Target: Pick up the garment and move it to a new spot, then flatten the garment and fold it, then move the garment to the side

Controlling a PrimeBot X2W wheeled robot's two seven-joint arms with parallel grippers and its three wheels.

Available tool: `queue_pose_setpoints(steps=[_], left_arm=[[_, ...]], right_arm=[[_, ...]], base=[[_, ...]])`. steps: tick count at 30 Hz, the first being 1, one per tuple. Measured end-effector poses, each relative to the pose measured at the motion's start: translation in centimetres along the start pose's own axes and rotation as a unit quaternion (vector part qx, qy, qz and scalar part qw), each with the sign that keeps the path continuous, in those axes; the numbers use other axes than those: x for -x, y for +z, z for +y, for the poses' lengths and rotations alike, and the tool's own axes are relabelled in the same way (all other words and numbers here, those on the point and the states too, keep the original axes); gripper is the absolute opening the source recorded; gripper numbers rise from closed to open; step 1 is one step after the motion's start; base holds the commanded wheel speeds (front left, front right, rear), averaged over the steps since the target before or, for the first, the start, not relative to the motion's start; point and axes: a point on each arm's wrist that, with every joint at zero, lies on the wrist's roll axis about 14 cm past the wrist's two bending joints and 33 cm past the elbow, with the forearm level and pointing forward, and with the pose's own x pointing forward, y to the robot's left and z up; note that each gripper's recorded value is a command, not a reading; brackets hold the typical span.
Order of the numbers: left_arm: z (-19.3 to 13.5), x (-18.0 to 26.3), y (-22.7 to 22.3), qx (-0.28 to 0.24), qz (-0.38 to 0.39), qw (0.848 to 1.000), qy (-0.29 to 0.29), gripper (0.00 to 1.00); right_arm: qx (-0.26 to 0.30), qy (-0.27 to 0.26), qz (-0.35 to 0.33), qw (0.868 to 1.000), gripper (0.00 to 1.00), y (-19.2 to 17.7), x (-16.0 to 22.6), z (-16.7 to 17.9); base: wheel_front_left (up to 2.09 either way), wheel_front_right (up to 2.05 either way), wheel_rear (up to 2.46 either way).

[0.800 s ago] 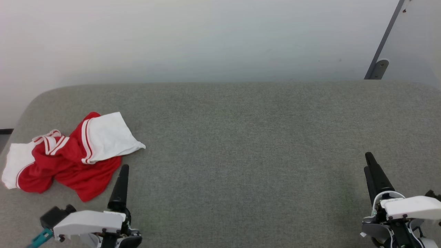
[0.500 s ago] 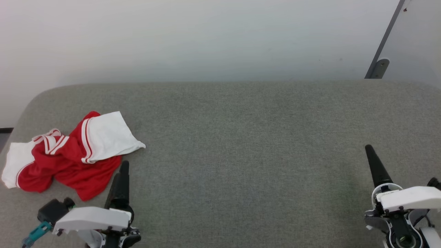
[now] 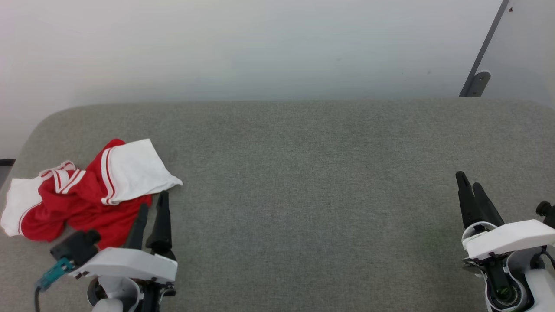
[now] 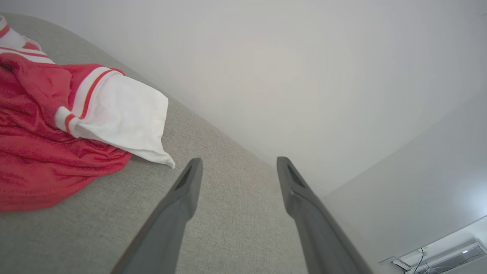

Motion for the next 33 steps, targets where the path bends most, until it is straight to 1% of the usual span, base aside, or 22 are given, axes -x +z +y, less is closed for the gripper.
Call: queue_pose_setpoints(steps=[8,13,23,33], left_arm=[[-0.5,-0.3,0.0,-0.080,0.000,0.997,-0.009,1.00],[-0.6,-0.4,-0.2,-0.123,0.004,0.992,-0.012,1.00],[-1.0,-0.8,0.2,-0.186,-0.005,0.982,-0.023,1.00],[-1.3,-0.9,0.3,-0.229,-0.010,0.973,-0.034,1.00]], right_arm=[[0.088,0.011,0.003,0.996,1.00,0.0,-0.5,0.4],[0.127,0.020,-0.004,0.992,1.00,0.4,-0.9,0.8],[0.196,0.034,-0.009,0.980,1.00,0.7,-1.4,1.4],[0.250,0.040,-0.009,0.968,1.00,0.8,-1.7,1.4]], base=[[0.00,0.00,0.00],[0.00,0.00,0.00],[0.00,0.00,0.00],[0.00,0.00,0.00]])
